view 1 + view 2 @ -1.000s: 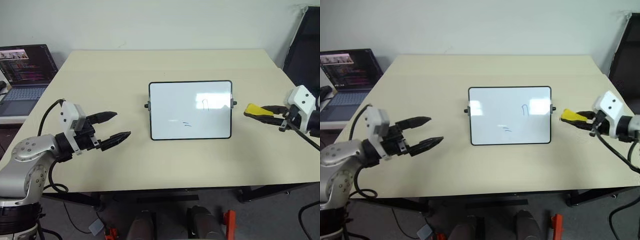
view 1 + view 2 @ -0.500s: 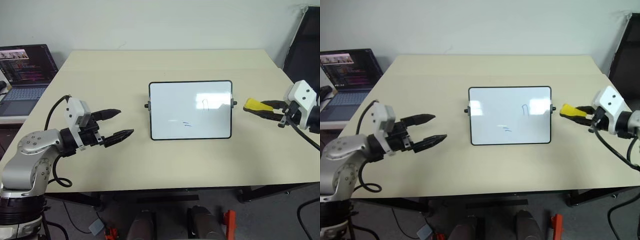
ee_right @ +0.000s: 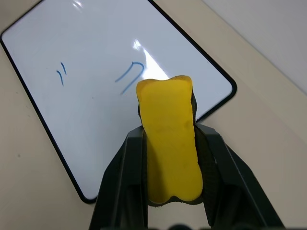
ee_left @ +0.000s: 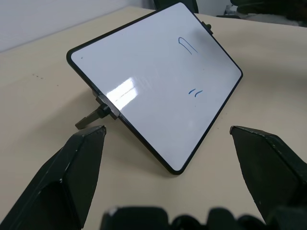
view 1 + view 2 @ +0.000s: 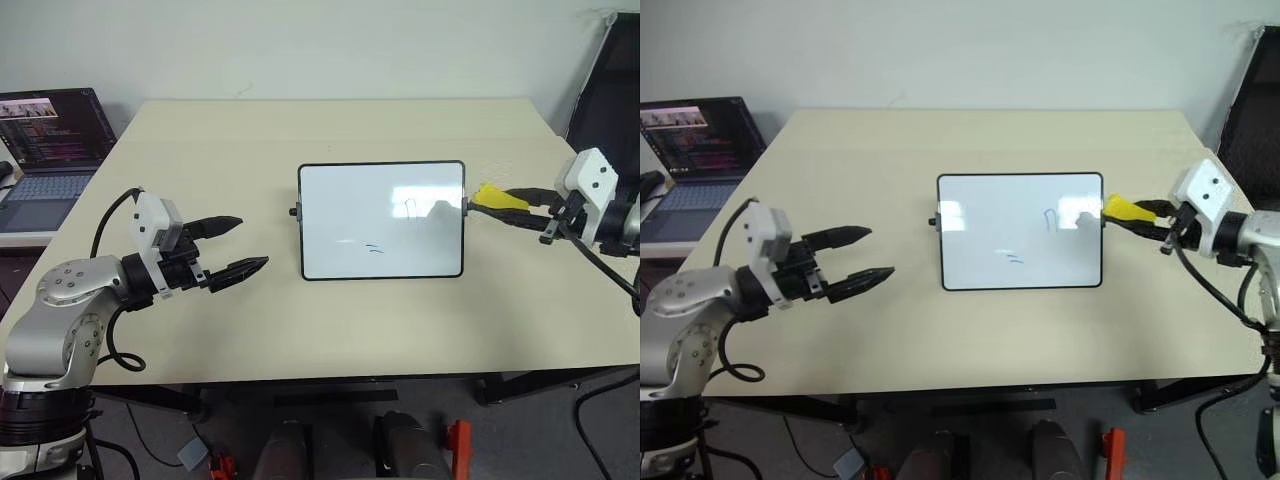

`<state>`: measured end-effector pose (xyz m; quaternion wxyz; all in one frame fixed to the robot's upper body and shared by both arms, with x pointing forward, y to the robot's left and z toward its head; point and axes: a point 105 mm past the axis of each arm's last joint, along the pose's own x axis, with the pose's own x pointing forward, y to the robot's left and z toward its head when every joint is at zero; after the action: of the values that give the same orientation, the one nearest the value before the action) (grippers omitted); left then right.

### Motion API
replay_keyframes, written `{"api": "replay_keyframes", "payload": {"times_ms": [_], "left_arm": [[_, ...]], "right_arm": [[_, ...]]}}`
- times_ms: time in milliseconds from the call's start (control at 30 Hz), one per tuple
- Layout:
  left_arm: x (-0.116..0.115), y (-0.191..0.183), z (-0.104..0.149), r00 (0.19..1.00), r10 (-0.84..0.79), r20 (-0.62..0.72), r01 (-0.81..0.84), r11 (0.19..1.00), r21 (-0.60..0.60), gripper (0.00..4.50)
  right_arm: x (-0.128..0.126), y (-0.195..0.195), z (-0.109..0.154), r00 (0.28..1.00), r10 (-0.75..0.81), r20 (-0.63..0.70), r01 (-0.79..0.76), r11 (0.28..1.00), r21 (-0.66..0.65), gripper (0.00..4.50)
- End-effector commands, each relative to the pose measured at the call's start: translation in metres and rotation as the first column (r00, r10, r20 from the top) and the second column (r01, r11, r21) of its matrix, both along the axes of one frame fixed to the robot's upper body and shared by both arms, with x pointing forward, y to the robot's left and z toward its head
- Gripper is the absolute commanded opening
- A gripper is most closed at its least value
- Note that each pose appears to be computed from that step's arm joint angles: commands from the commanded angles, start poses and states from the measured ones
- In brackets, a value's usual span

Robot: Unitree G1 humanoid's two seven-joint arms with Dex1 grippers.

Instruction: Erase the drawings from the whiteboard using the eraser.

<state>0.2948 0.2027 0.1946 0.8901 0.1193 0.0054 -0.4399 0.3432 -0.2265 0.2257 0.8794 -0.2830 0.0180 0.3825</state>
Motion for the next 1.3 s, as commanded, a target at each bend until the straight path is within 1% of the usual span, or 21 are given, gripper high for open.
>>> {"api": "replay_keyframes", "payload": {"times_ms": [33, 100, 167, 333, 500, 600, 700, 767, 833, 933, 1000, 1067, 1200, 1300], "left_arm": [[0.000, -0.004, 0.005, 0.999, -0.020, 0.034, 0.020, 1.000, 0.009, 4.50], [0.001, -0.007, 0.003, 0.999, -0.029, 0.028, 0.029, 1.000, 0.004, 4.50], [0.002, -0.009, 0.004, 0.999, -0.034, 0.030, 0.034, 0.999, -0.005, 4.50], [0.002, -0.009, 0.004, 0.999, -0.039, 0.027, 0.039, 0.999, 0.001, 4.50], [0.000, -0.008, 0.006, 0.999, -0.034, 0.028, 0.034, 0.999, 0.005, 4.50], [-0.001, -0.007, 0.005, 0.999, -0.030, 0.028, 0.030, 1.000, 0.005, 4.50], [-0.002, -0.007, 0.006, 0.999, -0.027, 0.029, 0.027, 1.000, 0.006, 4.50], [-0.002, -0.007, 0.006, 0.999, -0.024, 0.030, 0.024, 1.000, 0.006, 4.50], [-0.001, -0.007, 0.006, 0.999, -0.021, 0.032, 0.021, 1.000, 0.006, 4.50], [-0.001, -0.006, 0.007, 0.999, -0.018, 0.034, 0.017, 1.000, 0.006, 4.50], [-0.001, -0.006, 0.008, 0.999, -0.017, 0.036, 0.017, 1.000, 0.006, 4.50], [-0.001, -0.006, 0.009, 0.999, -0.018, 0.039, 0.017, 1.000, 0.006, 4.50], [-0.001, -0.006, 0.010, 0.999, -0.019, 0.042, 0.019, 1.000, 0.010, 4.50], [0.000, -0.006, 0.011, 0.999, -0.021, 0.044, 0.021, 1.000, 0.011, 4.50]], "right_arm": [[0.004, 0.048, 0.008, 0.988, 0.134, 0.079, -0.141, 0.986, 0.084, 1.02], [0.006, 0.076, 0.001, 0.975, 0.203, 0.086, -0.212, 0.970, 0.119, 1.02], [0.012, 0.101, -0.012, 0.965, 0.245, 0.089, -0.255, 0.958, 0.132, 1.02], [0.026, 0.131, -0.044, 0.963, 0.259, 0.075, -0.267, 0.954, 0.135, 1.02], [0.040, 0.133, -0.050, 0.969, 0.217, 0.116, -0.232, 0.962, 0.140, 1.02], [0.044, 0.131, -0.065, 0.973, 0.208, 0.104, -0.218, 0.972, 0.092, 1.02], [0.048, 0.131, -0.077, 0.978, 0.189, 0.085, -0.195, 0.978, 0.075, 1.02], [0.048, 0.129, -0.093, 0.981, 0.185, 0.060, -0.187, 0.982, 0.021, 1.01], [0.047, 0.127, -0.108, 0.982, 0.183, 0.035, -0.182, 0.983, -0.028, 1.01], [0.040, 0.126, -0.133, 0.982, 0.186, -0.025, -0.187, 0.981, -0.052, 1.01], [0.030, 0.127, -0.154, 0.975, 0.212, -0.072, -0.218, 0.971, -0.097, 1.01], [0.019, 0.127, -0.171, 0.964, 0.237, -0.123, -0.249, 0.963, -0.100, 1.01], [0.008, 0.128, -0.183, 0.950, 0.260, -0.172, -0.279, 0.955, -0.100, 1.01], [0.011, 0.128, -0.177, 0.956, 0.252, -0.148, -0.267, 0.959, -0.095, 1.01]]}}
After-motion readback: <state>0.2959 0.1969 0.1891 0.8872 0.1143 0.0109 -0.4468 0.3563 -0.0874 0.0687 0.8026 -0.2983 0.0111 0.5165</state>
